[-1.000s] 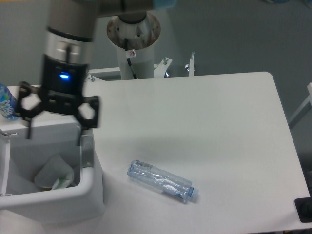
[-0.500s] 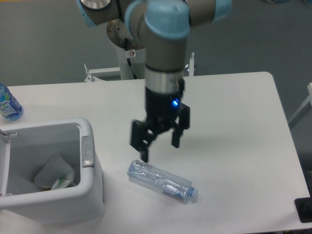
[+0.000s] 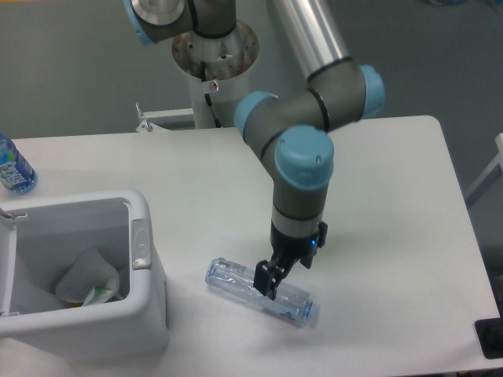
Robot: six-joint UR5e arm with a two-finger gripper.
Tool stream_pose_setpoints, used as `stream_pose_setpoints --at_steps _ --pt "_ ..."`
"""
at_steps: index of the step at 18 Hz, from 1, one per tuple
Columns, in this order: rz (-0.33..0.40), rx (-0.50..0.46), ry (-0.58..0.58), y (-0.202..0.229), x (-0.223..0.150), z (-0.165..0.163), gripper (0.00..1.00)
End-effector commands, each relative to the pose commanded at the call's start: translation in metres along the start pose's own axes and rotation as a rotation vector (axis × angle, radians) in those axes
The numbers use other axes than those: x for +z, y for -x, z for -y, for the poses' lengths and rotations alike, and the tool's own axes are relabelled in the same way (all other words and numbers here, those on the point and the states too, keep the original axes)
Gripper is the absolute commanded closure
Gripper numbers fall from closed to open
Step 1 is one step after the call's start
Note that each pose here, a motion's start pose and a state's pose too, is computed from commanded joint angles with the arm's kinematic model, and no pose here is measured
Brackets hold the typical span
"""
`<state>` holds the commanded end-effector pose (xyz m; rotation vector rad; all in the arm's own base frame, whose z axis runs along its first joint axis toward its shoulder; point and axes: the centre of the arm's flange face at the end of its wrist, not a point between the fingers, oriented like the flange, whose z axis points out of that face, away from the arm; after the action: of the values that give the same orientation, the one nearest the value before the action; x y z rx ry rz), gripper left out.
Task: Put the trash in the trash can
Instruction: 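Move the gripper to the clear plastic bottle and lower onto its cap end, then grasp the bottle by the cap end and lift it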
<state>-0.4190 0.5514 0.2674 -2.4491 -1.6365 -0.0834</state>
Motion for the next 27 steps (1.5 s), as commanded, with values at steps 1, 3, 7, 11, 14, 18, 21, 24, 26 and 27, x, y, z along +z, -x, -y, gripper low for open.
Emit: stream_pose_setpoints --at_steps 1,3,7,11,14,18,21,24,26,27 --pt "0.005 -0.002 0.014 0.001 0.011 0.001 0.0" --pt "0.009 -0.002 0.021 0.001 0.02 0.005 0.0" --pt "0.019 -0.004 0.036 0.001 0.037 0.011 0.0" --pt "0.023 -0.005 0.044 0.001 0.049 0.016 0.0" --pt "0.039 -0.005 0.053 0.002 0.061 0.018 0.0" --pt "0.052 -0.007 0.063 0.004 0.071 0.017 0.0" --pt "0.075 -0.01 0.065 0.007 0.078 0.019 0.0" --pt "0.08 -0.009 0.073 0.007 0.085 0.017 0.0" --pt "0.08 -0.021 0.071 0.006 0.084 0.017 0.06" --pt "0.08 -0.024 0.071 0.006 0.084 0.016 0.14"
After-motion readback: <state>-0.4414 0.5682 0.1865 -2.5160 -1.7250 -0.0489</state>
